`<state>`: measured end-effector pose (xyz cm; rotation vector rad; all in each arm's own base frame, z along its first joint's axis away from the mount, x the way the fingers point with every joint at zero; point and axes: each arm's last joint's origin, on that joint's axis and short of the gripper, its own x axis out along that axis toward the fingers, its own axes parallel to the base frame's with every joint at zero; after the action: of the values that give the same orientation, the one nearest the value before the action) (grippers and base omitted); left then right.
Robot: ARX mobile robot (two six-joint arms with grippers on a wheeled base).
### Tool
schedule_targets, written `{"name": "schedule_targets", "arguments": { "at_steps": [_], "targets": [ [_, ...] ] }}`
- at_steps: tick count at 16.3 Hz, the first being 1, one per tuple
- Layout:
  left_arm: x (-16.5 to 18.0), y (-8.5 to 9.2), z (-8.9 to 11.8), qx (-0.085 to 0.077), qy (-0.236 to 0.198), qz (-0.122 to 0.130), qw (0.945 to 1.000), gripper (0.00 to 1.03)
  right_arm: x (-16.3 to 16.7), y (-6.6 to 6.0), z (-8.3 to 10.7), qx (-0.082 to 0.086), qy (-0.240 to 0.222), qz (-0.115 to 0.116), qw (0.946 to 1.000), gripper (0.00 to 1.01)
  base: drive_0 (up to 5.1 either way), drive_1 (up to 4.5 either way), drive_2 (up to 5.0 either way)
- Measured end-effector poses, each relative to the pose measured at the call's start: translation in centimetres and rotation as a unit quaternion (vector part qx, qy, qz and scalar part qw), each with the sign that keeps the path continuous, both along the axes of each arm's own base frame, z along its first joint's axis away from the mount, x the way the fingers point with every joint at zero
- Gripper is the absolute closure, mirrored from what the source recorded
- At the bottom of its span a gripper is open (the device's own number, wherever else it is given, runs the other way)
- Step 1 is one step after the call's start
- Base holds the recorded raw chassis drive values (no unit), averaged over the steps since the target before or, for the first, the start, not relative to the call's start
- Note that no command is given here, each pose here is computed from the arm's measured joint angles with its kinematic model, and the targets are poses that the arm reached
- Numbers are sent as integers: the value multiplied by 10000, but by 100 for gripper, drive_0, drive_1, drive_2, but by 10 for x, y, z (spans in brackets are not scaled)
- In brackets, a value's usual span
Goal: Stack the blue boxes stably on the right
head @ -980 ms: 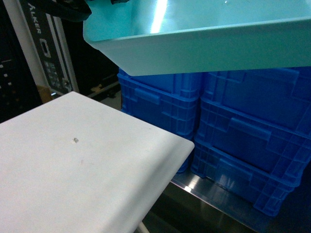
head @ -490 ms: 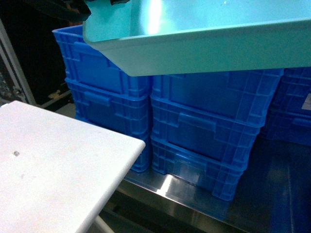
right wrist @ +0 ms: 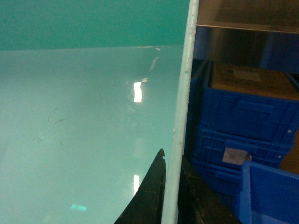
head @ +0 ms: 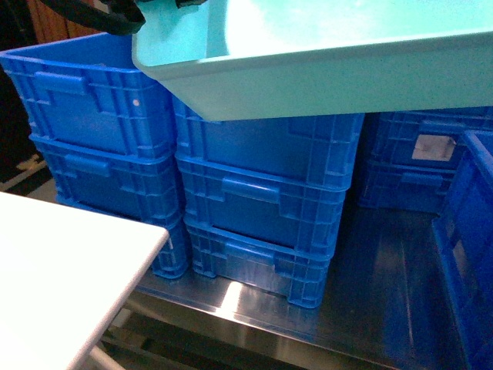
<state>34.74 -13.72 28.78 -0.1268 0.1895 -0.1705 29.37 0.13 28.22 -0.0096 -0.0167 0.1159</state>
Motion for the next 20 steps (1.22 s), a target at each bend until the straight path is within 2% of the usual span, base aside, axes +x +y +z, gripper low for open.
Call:
{"name": "schedule_targets", "arguments": {
  "at_steps": [20],
  "targets": [
    [0, 1, 0, 14, -21, 8, 10000, 95, 0, 0, 0, 23, 1, 10, 10000, 94, -165, -165, -165]
  ]
}}
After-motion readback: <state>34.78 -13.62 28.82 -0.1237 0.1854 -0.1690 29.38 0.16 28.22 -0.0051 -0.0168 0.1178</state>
